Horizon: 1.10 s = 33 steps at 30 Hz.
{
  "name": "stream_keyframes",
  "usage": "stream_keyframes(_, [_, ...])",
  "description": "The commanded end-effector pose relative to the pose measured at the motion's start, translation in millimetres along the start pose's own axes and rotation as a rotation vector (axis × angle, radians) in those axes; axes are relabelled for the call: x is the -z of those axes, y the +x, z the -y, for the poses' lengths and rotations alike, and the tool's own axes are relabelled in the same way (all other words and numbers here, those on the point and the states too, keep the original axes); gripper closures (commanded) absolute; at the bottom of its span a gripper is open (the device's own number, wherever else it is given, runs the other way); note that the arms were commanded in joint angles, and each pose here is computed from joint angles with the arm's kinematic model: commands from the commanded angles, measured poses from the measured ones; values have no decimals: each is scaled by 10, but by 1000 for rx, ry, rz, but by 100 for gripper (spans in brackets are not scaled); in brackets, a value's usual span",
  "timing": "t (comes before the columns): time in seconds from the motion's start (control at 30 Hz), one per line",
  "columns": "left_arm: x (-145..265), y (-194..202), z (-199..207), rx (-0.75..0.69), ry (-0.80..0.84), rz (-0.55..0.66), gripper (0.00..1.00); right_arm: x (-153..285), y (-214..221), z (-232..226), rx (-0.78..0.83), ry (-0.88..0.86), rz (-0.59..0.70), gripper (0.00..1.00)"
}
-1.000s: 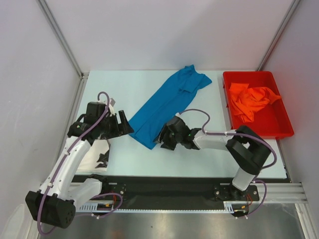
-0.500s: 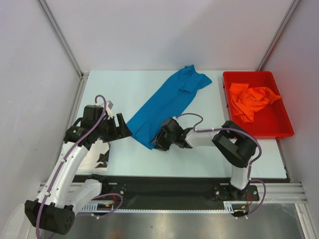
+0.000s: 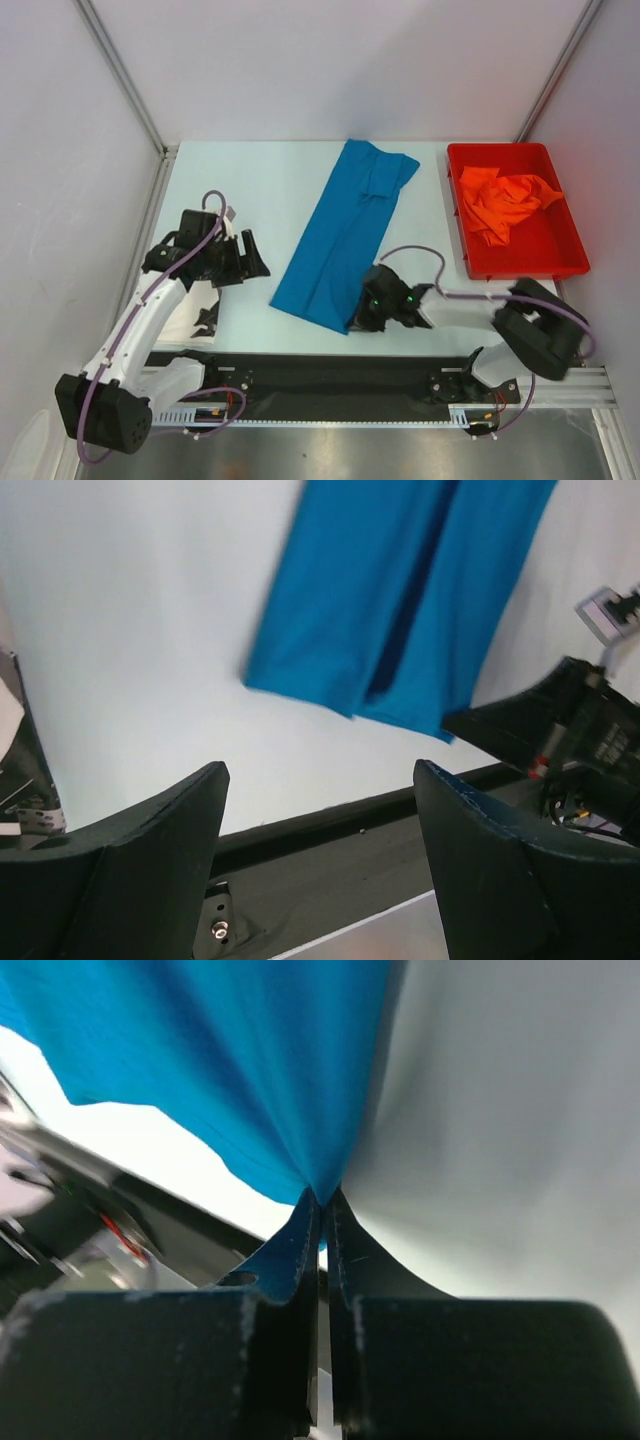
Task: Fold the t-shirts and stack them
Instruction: Fold the tshirt
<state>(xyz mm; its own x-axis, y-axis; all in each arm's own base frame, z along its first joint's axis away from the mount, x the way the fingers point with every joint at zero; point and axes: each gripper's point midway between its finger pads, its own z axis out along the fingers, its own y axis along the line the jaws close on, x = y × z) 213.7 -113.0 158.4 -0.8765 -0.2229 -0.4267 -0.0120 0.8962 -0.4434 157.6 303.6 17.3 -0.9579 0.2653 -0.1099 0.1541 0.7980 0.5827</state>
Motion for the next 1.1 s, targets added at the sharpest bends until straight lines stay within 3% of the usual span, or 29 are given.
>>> stream_keyframes(0.0, [-160, 56, 119, -19, 76, -39, 20, 255, 321, 747, 87, 116, -42, 100])
stream_keyframes(0.1, [-297, 204, 259, -58, 98, -92, 19, 445, 431, 1269, 66, 232, -25, 99])
stream_keyframes(0.27, [-583, 449, 400, -56, 126, -149, 19, 873, 338, 1345, 20, 164, 103, 84])
stream_keyframes(0.3, [-615, 459, 422, -54, 133, -151, 19, 933, 241, 1318, 14, 152, 153, 78])
stream_keyframes(0.33, [-657, 421, 478, -61, 149, -141, 19, 998, 170, 1343, 9, 164, 190, 60])
stream_keyframes(0.43, [-717, 152, 617, -105, 163, -83, 19, 1182, -245, 1186, 9, 131, 322, 37])
stream_keyframes(0.5, [-752, -76, 697, -137, 154, -31, 19, 1204, -522, 1200, 36, 186, 328, 34])
stream_keyframes(0.53, [-787, -304, 811, -160, 164, 18, 19, 1219, -759, 1122, -30, 120, 342, 30])
stream_keyframes(0.63, [-873, -777, 1058, -204, 194, 143, 18, 1264, -1348, 1161, -92, 183, 374, 28])
stream_keyframes(0.73, [-942, -1243, 1262, -245, 197, 254, 18, 1296, -2072, 911, -47, 186, 443, 28])
stream_keyframes(0.93, [-1487, -1949, 1465, -313, 167, 364, 21, 1211, -3364, 554, 41, 189, 580, 28])
stream_keyframes(1.07, [-1863, -2301, 1568, -331, 196, 407, 26, 1003, -3958, 651, 28, 228, 610, 28])
